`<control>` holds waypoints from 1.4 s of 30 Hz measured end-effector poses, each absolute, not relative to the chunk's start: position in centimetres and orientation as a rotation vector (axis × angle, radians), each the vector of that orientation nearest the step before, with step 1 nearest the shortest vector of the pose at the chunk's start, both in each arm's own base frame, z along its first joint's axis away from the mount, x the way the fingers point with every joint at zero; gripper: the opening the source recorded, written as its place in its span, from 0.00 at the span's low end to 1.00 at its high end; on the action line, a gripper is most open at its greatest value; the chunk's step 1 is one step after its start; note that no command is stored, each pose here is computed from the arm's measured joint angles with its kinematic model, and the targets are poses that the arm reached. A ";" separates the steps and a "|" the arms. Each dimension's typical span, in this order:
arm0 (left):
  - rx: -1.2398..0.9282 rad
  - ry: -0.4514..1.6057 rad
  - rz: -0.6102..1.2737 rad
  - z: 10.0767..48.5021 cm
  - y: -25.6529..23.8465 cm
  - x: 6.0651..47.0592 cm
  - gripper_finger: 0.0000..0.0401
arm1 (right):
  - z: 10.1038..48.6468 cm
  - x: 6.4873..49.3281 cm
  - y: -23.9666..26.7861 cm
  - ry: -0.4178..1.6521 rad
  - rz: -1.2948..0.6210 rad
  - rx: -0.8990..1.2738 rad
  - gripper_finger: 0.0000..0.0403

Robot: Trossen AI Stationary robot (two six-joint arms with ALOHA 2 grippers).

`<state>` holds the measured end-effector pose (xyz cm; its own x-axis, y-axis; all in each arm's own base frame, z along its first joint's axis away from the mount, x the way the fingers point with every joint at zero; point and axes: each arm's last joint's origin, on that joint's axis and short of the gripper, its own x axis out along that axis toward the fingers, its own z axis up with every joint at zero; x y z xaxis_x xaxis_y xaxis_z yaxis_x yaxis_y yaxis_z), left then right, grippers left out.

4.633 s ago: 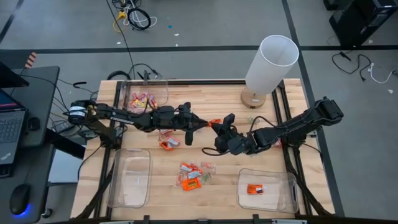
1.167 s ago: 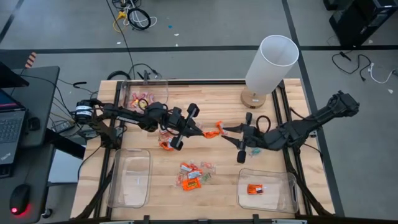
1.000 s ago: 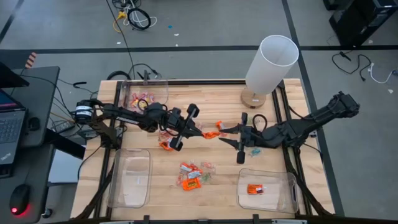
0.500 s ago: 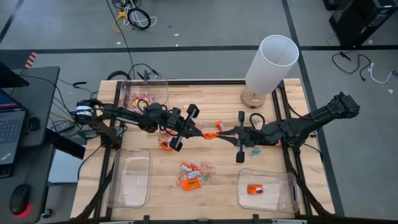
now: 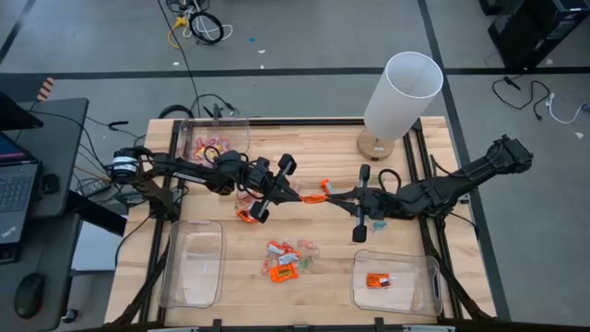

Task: Sort candy
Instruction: Put the chocolate into the bottom right transparent bin

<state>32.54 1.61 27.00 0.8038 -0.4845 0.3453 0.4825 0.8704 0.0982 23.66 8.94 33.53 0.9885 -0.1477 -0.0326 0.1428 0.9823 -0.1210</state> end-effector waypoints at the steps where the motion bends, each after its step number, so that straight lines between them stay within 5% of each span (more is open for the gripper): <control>1: 0.001 -0.368 -0.516 27.0 1.8 32.5 0.01 | 33.6 23.6 9.0 0.038 -0.147 -0.103 0.00; 13: -0.123 -0.314 -0.555 26.8 2.8 32.3 0.02 | 33.8 23.1 8.9 0.037 -0.148 -0.012 0.00; 20: -0.118 -0.274 -0.612 26.5 3.1 32.3 0.19 | 34.3 20.9 7.9 0.090 -0.145 0.152 0.00; 28: -0.113 -0.285 -0.610 26.6 3.2 32.2 0.41 | 33.5 16.1 6.7 0.473 0.100 0.530 0.00; 42: -0.110 -0.295 -0.604 26.7 3.2 32.2 0.42 | 28.6 15.7 8.9 1.222 0.404 0.723 0.00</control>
